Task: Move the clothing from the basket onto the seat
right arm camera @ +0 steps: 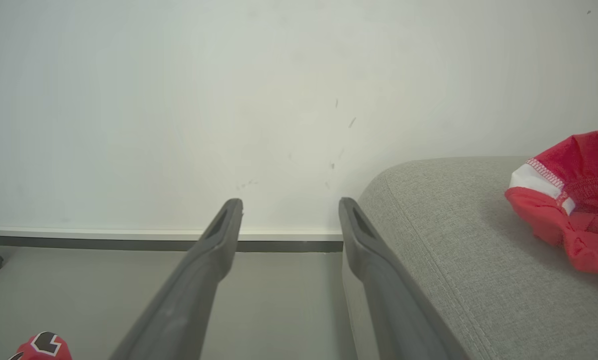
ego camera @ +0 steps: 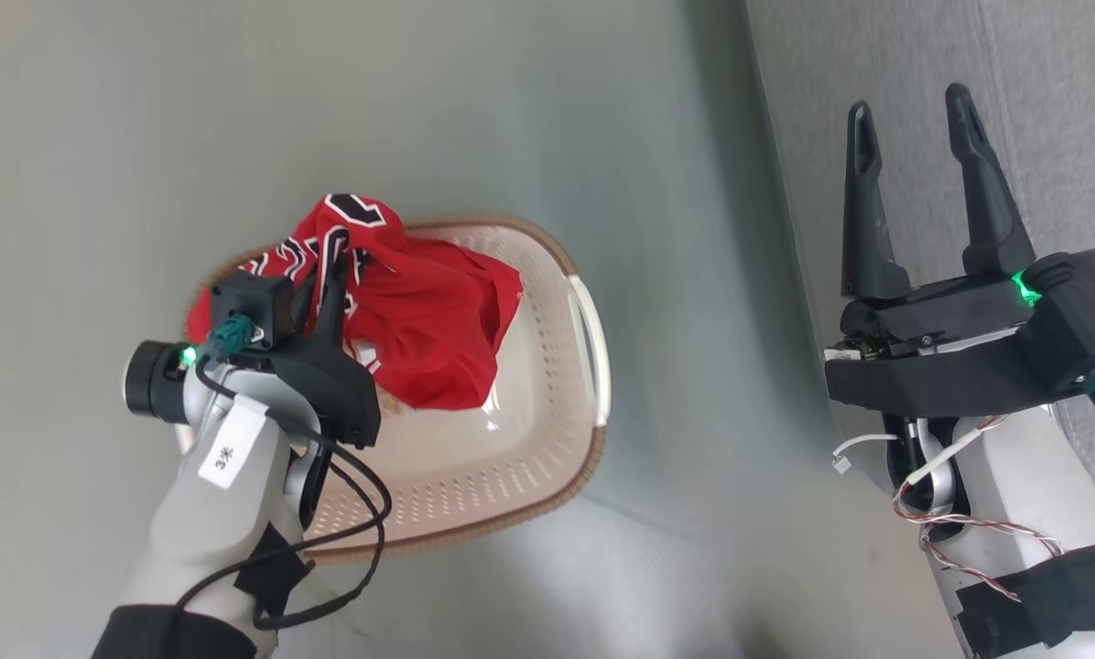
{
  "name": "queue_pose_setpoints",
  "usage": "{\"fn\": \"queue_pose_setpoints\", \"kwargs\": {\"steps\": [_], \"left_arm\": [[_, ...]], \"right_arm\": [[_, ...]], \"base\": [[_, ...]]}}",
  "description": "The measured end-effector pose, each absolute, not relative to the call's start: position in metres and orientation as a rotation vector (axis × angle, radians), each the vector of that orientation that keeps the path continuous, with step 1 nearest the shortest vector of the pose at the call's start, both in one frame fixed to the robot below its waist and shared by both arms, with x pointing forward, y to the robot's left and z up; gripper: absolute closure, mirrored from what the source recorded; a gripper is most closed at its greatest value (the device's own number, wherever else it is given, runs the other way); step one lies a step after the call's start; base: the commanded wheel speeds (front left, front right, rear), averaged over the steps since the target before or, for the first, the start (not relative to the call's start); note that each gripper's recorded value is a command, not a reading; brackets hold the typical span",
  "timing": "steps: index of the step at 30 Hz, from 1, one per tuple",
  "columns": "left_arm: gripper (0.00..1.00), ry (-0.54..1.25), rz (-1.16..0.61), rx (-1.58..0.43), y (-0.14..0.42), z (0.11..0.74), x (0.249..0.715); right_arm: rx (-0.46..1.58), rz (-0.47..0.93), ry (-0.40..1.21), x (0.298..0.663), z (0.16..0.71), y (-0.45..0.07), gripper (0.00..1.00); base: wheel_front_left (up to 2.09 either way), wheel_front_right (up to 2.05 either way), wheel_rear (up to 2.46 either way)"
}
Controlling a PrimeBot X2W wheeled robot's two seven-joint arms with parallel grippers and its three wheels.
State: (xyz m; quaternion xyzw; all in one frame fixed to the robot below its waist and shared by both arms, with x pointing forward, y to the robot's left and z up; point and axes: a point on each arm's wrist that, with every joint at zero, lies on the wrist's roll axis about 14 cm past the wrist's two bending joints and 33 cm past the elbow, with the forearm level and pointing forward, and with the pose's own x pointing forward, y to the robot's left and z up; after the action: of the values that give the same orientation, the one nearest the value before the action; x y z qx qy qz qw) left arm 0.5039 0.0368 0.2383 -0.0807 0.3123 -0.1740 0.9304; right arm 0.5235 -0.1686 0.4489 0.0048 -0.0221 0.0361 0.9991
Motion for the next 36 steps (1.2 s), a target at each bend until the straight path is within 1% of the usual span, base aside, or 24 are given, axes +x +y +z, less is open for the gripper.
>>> {"fn": "queue_pose_setpoints", "kwargs": {"steps": [6,14,23,36], "left_arm": [[1.00,0.564,-0.316,-0.172,0.052,0.273,0.508],[1.00,0.474,-0.269,-0.168,0.074,0.320,0.498],[1.00,0.332,-0.263,-0.175,0.083,0.380,0.485],[1.00,0.050,-0.271,-0.221,0.086,0.484,0.468]], "right_arm": [[0.023,0.103,-0.069,0.520,0.466,-0.159,0.00],[0.040,0.163,-0.089,0.507,0.489,-0.140,0.00],[0.064,0.199,-0.087,0.477,0.505,-0.129,0.00],[0.077,0.226,-0.098,0.435,0.523,-0.120,0.00]], "base": [[0.00,0.00,0.00],[0.00,0.00,0.00],[0.00,0.00,0.00],[0.00,0.00,0.00]]}}
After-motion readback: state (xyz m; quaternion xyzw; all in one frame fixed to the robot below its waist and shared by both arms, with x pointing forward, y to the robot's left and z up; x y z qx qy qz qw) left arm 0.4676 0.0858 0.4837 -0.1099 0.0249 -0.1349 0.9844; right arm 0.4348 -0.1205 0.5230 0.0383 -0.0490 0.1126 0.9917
